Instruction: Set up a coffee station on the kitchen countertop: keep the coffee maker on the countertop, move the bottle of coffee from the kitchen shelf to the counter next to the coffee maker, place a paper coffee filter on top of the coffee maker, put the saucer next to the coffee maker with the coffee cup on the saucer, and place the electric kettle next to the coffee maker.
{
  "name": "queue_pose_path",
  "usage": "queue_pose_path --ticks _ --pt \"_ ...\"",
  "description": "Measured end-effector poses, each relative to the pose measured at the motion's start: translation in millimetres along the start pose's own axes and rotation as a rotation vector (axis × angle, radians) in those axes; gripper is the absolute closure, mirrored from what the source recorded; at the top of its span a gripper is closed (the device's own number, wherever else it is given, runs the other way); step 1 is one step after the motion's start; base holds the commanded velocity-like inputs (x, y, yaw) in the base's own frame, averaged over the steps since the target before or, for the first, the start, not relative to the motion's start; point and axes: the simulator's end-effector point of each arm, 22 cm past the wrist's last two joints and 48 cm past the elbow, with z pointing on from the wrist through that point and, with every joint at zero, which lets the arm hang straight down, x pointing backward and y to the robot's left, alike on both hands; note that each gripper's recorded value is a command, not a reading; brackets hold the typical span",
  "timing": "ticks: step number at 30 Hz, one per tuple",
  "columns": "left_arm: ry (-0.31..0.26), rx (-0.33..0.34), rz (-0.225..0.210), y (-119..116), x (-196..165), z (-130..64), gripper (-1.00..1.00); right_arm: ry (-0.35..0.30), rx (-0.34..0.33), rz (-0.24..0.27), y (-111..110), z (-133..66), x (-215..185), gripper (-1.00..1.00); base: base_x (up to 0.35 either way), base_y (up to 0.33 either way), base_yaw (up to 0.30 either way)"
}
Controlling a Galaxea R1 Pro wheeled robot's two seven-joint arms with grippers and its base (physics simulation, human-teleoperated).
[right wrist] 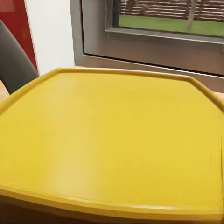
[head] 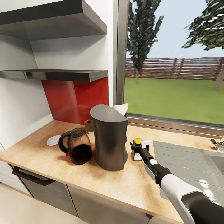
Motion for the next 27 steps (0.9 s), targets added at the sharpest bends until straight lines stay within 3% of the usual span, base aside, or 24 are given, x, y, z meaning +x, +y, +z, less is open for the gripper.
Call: queue_pose_path --ticks 6,27 --pt "-0.001 -0.001 -0.002 0 -1 0.0 -1.00 0.001 0.000 0.000 0 0.3 0 -1.00 -0.154 0.000 0.000" --pt "-0.032 0.001 -0.005 -1 -15 0.1 -1.00 0.000 -0.004 0.002 2 0.8 0 -1.00 -0.330 0.008 0.000"
